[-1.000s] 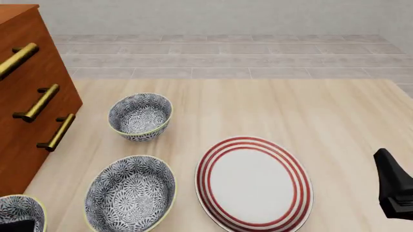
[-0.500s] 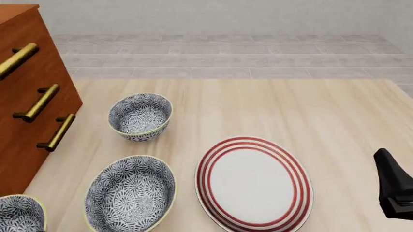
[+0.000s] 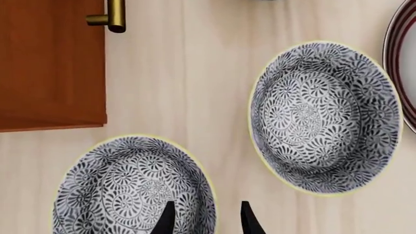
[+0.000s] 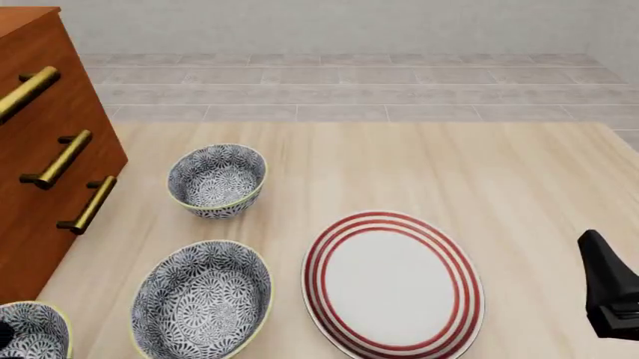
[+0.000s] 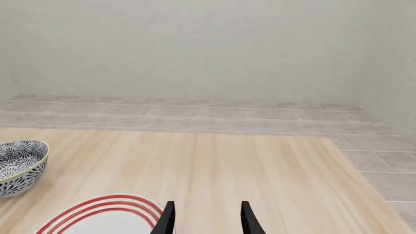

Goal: Put the bowl at the front on the plate.

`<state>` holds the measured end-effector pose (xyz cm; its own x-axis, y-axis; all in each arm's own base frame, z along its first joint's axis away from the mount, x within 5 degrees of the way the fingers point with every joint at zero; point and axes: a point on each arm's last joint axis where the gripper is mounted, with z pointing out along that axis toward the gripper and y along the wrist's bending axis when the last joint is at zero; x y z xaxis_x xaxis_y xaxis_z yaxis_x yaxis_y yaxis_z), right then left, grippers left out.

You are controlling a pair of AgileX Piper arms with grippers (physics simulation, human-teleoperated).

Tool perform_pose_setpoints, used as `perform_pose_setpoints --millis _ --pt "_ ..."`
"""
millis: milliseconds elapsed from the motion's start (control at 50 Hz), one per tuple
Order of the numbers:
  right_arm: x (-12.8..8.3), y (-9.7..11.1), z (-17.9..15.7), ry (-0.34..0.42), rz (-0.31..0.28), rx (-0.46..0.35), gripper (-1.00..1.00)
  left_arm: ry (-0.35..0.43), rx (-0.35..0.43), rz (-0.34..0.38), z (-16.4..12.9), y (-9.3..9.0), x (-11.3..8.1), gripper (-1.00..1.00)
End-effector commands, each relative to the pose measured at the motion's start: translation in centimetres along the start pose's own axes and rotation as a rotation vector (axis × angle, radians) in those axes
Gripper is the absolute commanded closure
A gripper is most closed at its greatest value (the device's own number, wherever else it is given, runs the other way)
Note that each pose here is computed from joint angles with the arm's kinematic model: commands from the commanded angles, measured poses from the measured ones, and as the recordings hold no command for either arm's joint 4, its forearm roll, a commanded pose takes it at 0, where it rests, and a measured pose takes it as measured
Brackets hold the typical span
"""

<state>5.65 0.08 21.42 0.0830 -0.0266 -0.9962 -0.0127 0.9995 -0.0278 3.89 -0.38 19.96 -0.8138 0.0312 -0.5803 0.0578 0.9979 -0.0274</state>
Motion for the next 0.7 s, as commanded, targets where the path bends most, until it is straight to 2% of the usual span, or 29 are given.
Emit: perform_pose_setpoints --millis 20,260,420,440,700 --pt "0.0 0.0 0.0 0.001 -0.002 -0.001 -1.0 0.007 -0.02 0.004 1.5 0.2 0.3 -1.0" --pt "0.0 0.0 0.0 0.001 0.0 -0.001 -1.0 0.03 -0.025 0.012 2.7 0.2 1.2 -1.0" --pt "0.0 0.0 0.0 0.0 0.0 -0.002 -1.0 0.025 -0.018 0.003 2.8 0.2 0.9 -1.0" --pt "0.0 0.0 0.0 0.0 0.0 -0.001 -1.0 0.023 -0.018 0.004 2.8 0.2 0.9 1.0" --pt "0.0 0.0 0.0 -0.001 -0.001 -0.001 -1.0 0.022 -0.01 0.005 2.7 0.1 1.2 1.0"
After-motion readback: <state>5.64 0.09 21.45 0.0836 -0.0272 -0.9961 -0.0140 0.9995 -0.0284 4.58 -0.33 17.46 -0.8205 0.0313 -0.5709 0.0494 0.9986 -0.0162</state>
